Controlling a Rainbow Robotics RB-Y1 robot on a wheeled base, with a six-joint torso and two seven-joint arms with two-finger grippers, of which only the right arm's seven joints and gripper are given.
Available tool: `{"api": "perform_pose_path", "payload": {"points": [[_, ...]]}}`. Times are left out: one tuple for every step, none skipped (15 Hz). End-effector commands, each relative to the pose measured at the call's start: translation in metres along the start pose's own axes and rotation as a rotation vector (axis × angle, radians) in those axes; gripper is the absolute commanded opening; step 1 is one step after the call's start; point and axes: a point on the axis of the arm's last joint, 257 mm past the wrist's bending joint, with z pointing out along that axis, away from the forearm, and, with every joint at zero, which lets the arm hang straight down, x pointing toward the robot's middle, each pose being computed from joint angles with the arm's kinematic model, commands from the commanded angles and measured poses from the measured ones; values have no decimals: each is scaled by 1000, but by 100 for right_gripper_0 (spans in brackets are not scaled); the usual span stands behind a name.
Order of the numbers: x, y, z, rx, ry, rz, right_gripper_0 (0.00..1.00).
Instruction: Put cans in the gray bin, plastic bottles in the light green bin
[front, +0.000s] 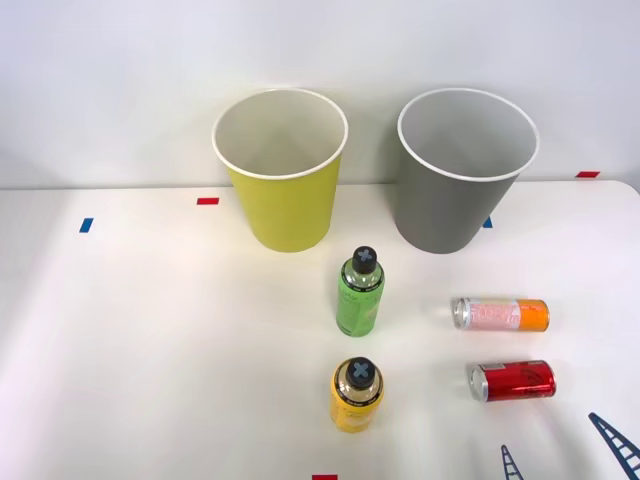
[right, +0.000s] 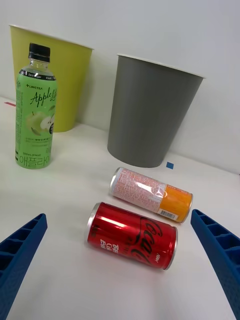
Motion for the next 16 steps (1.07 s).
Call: {"api": "perform_pose_path", "payload": {"points": [[0, 0, 0, 0, 0, 0, 100], [0, 0, 0, 0, 0, 0, 100], [0, 0, 0, 0, 0, 0, 100], [0, 0, 0, 0, 0, 0, 100], [0, 0, 0, 0, 0, 0, 100], [0, 0, 0, 0, 0, 0, 100], [0, 0, 0, 0, 0, 0, 100], [0, 0, 0, 0, 0, 0, 100], [0, 0, 0, 0, 0, 0, 100], [0, 0, 0, 0, 0, 0, 100], [0, 0, 0, 0, 0, 0, 100], [0, 0, 0, 0, 0, 0, 100], [0, 0, 0, 0, 0, 0, 100], [0, 0, 0, 0, 0, 0, 100], [0, 0, 0, 0, 0, 0, 100], [0, 0, 0, 0, 0, 0, 100]]}}
